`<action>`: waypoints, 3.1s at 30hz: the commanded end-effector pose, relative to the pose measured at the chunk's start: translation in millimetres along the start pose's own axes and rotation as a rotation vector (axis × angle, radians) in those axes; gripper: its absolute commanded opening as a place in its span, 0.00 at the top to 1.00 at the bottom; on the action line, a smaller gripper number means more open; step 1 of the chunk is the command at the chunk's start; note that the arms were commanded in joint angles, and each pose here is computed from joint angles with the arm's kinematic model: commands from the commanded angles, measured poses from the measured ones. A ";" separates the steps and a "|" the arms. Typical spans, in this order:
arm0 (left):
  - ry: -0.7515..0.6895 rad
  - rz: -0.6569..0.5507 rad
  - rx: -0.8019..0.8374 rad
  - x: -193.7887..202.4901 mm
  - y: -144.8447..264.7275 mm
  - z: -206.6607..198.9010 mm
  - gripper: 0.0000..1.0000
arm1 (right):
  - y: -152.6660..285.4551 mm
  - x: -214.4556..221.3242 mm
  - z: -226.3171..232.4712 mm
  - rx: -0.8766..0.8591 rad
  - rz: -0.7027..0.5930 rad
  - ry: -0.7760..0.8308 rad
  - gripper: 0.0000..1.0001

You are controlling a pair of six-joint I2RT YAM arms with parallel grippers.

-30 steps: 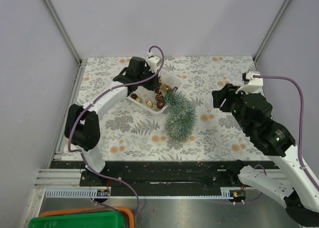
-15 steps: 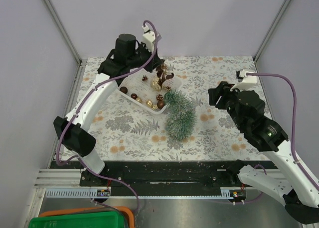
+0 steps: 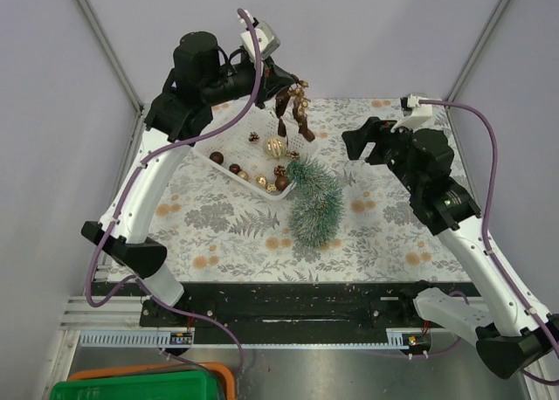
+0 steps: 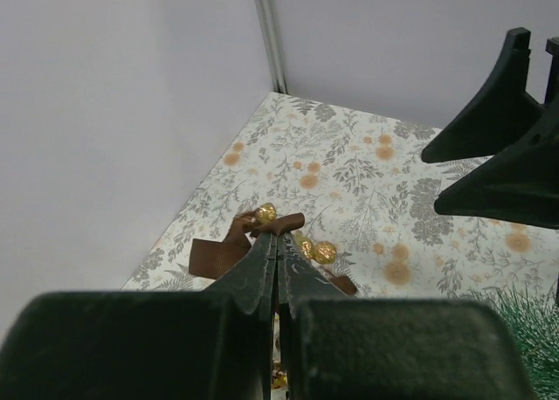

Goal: Decorate the small christmas tree

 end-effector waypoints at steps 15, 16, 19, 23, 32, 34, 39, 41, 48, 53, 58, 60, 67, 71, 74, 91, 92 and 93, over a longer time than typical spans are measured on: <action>-0.023 -0.041 0.100 -17.3 13.0 -20.8 1.00 | -66.5 -2.6 40.1 -0.529 -0.083 0.132 0.13; -0.019 -0.040 0.106 -17.2 12.7 -21.2 1.00 | -71.7 -3.4 40.0 -0.520 -0.089 0.135 0.13; -0.013 -0.041 0.117 -18.0 13.5 -22.8 1.00 | -83.8 -6.3 40.2 -0.492 -0.114 0.136 0.15; 0.003 -0.033 0.126 -15.5 11.9 -23.5 1.00 | -94.7 -9.1 42.6 -0.507 -0.144 0.131 0.18; 0.010 -0.029 0.116 -15.5 15.8 -24.7 1.00 | -97.5 -7.2 44.1 -0.519 -0.122 0.113 0.74; 0.011 -0.022 0.102 -12.8 17.0 -23.0 1.00 | -92.8 -10.7 40.0 -0.472 -0.131 0.134 0.95; 0.022 0.002 0.013 -2.0 25.1 -12.7 1.00 | -75.5 -33.7 23.5 -0.281 -0.176 0.235 1.00; 0.034 0.012 -0.031 3.4 28.2 -6.6 1.00 | -65.4 -45.5 17.8 -0.216 -0.175 0.270 1.00; 0.050 0.012 -0.028 3.9 49.0 -9.5 1.00 | -25.7 -90.8 14.8 -0.190 -0.255 0.348 1.00; 0.058 0.027 0.011 6.8 58.1 -18.0 0.98 | 4.2 -110.4 25.3 -0.326 -0.280 0.361 1.00; 0.080 0.050 0.016 16.5 62.4 -20.4 0.99 | 26.2 -124.0 30.2 -0.400 -0.272 0.372 1.00; 0.080 0.052 0.040 14.8 66.9 -26.0 1.00 | 35.8 -127.1 30.7 -0.415 -0.275 0.374 1.00; 0.036 0.026 0.073 -3.0 87.2 -42.6 1.00 | 62.1 -112.6 26.5 -0.426 -0.224 0.366 1.00; -0.006 0.007 0.066 -16.3 101.0 -51.2 1.00 | 73.8 -105.3 24.7 -0.426 -0.212 0.350 1.00; -0.020 0.009 0.085 -22.6 112.2 -60.2 1.00 | 84.7 -105.7 25.1 -0.443 -0.222 0.345 1.00; -0.121 0.153 0.171 3.3 165.7 -97.1 1.00 | 126.9 -100.1 30.3 -0.561 -0.227 0.283 1.00; -0.122 0.157 0.181 4.6 168.4 -99.5 1.00 | 127.7 -100.1 30.5 -0.563 -0.227 0.277 1.00; -0.125 0.157 0.189 4.8 170.2 -101.2 1.00 | 129.5 -100.0 30.8 -0.568 -0.228 0.274 1.00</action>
Point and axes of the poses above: each gripper's point midway between its finger pads, its own y axis back along the fingers, its own z axis along the line the jaws close on, x = y × z, the point moved 10 cm from there along y, back along the fingers, and after that the axes turned 14 degrees about y, right-handed, at the moved point
